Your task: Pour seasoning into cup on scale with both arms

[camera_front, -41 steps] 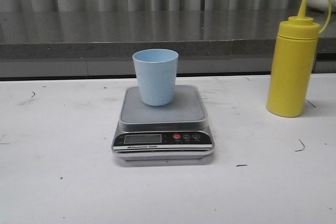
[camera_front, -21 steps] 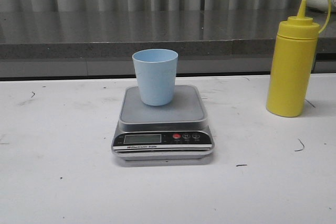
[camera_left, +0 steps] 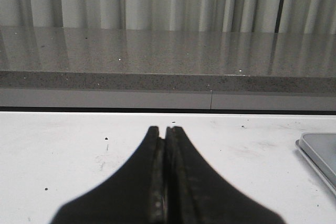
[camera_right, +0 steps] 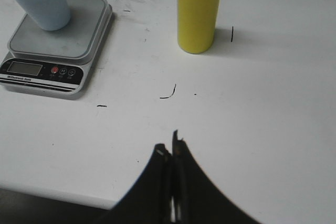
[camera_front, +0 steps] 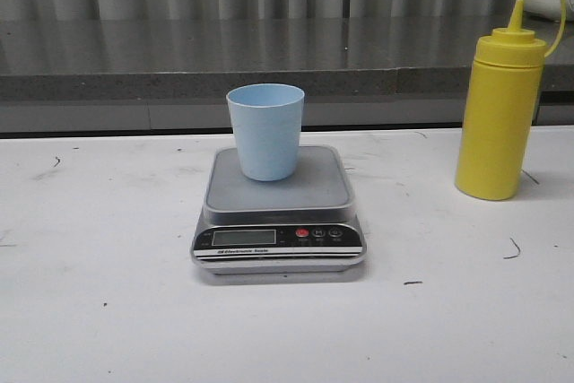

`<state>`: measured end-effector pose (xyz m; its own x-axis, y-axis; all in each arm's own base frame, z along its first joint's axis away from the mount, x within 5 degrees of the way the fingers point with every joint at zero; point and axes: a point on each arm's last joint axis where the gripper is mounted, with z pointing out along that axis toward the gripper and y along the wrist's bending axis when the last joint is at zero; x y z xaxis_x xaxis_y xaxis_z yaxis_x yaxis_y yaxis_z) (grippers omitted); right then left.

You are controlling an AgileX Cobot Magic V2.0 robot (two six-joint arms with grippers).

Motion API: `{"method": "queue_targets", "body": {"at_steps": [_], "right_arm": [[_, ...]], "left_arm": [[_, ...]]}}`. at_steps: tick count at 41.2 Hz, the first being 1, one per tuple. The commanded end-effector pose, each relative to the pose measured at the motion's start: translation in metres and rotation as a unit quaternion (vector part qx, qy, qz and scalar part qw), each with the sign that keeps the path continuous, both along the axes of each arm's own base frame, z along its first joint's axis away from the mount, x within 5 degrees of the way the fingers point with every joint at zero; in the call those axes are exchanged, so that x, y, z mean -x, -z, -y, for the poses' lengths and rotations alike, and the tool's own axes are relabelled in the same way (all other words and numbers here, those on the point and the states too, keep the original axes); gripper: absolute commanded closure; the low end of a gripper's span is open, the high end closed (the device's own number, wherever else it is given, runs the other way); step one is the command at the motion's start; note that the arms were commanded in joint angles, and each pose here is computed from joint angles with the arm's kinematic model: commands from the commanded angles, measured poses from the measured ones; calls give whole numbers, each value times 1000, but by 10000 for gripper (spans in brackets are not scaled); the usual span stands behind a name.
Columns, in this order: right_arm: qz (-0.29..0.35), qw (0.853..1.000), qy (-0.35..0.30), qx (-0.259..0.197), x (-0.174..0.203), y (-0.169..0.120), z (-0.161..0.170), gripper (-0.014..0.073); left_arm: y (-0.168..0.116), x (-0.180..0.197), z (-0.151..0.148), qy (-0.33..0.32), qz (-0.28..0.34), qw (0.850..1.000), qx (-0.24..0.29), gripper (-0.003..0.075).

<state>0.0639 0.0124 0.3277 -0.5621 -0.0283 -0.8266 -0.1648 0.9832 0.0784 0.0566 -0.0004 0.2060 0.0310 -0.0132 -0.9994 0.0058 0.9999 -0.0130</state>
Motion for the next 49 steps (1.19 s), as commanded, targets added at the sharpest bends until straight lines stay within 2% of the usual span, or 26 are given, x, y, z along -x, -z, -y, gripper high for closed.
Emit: {"method": "queue_targets", "body": {"at_steps": [1, 14, 18, 26, 32, 38, 44, 49], "right_arm": [[45, 999, -6, -5, -2, -15, 0, 663], [51, 999, 0, -4, 2, -11, 2, 663], [92, 996, 12, -14, 2, -3, 4, 659], [213, 976, 33, 13, 5, 45, 8, 658], [244, 967, 73, -12, 11, 84, 10, 658], [264, 960, 90, -14, 12, 114, 12, 658], [301, 950, 85, -19, 9, 128, 11, 658], [318, 944, 84, -22, 9, 124, 11, 661]], "left_arm": [[-4, 2, 0, 2, 47, 999, 7, 740], [-4, 2, 0, 2, 47, 999, 7, 740], [-4, 2, 0, 2, 47, 999, 7, 740], [-4, 2, 0, 2, 47, 999, 7, 740], [-4, 2, 0, 2, 47, 999, 7, 740], [-4, 2, 0, 2, 47, 999, 7, 740], [-4, 2, 0, 2, 47, 999, 7, 740], [-4, 2, 0, 2, 47, 999, 7, 740]]}}
